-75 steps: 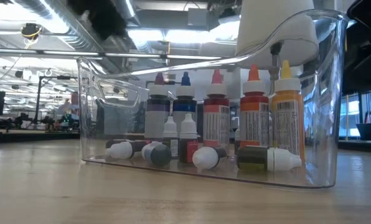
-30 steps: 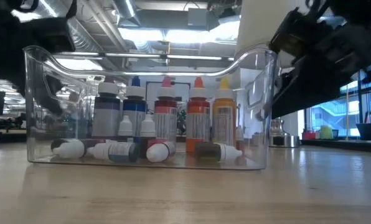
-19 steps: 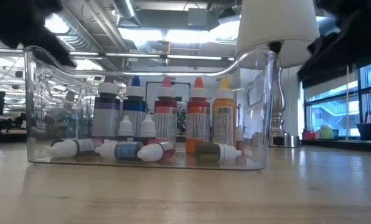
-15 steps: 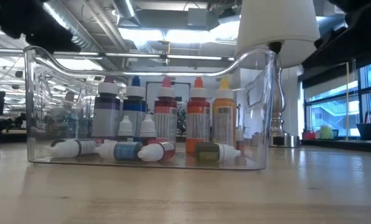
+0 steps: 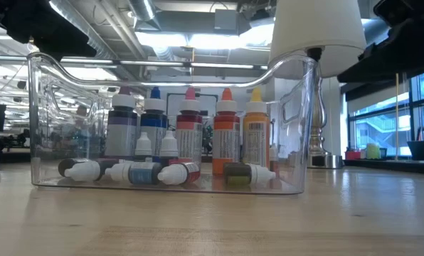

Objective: Pick & Place food coloring
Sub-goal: Put the small red food coloring bottle into the container

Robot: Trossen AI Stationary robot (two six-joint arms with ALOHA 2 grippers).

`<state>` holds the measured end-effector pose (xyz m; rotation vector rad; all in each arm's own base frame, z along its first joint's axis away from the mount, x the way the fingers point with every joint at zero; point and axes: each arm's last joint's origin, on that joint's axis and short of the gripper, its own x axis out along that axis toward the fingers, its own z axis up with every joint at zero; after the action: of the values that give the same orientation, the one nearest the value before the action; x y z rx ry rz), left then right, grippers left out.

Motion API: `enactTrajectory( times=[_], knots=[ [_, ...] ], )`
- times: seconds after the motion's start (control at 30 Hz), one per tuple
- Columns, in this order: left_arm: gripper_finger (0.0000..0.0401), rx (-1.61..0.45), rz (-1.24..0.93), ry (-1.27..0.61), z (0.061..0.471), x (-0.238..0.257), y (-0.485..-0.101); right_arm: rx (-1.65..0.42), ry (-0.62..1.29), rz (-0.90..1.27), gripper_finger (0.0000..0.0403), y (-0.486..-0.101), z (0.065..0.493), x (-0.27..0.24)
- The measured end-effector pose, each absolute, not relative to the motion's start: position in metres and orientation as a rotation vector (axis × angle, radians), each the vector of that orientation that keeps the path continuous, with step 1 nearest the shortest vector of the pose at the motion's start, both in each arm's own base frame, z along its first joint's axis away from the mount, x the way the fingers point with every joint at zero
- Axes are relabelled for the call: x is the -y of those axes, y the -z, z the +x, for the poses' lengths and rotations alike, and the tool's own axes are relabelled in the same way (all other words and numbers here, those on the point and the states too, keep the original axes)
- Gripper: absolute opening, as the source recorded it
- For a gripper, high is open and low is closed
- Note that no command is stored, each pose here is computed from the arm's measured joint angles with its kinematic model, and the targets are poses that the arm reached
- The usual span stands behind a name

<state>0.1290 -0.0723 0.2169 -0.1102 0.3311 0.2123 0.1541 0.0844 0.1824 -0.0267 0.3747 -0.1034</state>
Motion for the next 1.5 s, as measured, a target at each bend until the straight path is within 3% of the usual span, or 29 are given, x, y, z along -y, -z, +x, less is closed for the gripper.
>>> enactTrajectory(
  times=[0.1, 0.3, 0.43, 0.87, 1.5],
  knots=[
    [0.0179, -0.328, -0.125, -0.217, 0.129, 0.072, -0.217, -0.381, 0.130, -0.045, 0.0174, -0.181, 0.157, -0.081],
    [0.0178, -0.325, -0.129, -0.218, 0.129, 0.072, -0.217, -0.380, 0.236, -0.078, 0.0265, -0.175, 0.167, -0.073],
    [0.0179, -0.324, -0.129, -0.220, 0.129, 0.072, -0.217, -0.374, 0.268, -0.071, 0.0296, -0.168, 0.177, -0.071],
    [0.0180, -0.323, -0.129, -0.220, 0.129, 0.072, -0.217, -0.473, 0.041, -0.036, 0.0285, -0.131, 0.218, -0.050],
    [0.0179, -0.322, -0.132, -0.220, 0.129, 0.072, -0.217, -0.569, -0.112, -0.112, 0.0270, -0.099, 0.259, -0.032]
  ],
)
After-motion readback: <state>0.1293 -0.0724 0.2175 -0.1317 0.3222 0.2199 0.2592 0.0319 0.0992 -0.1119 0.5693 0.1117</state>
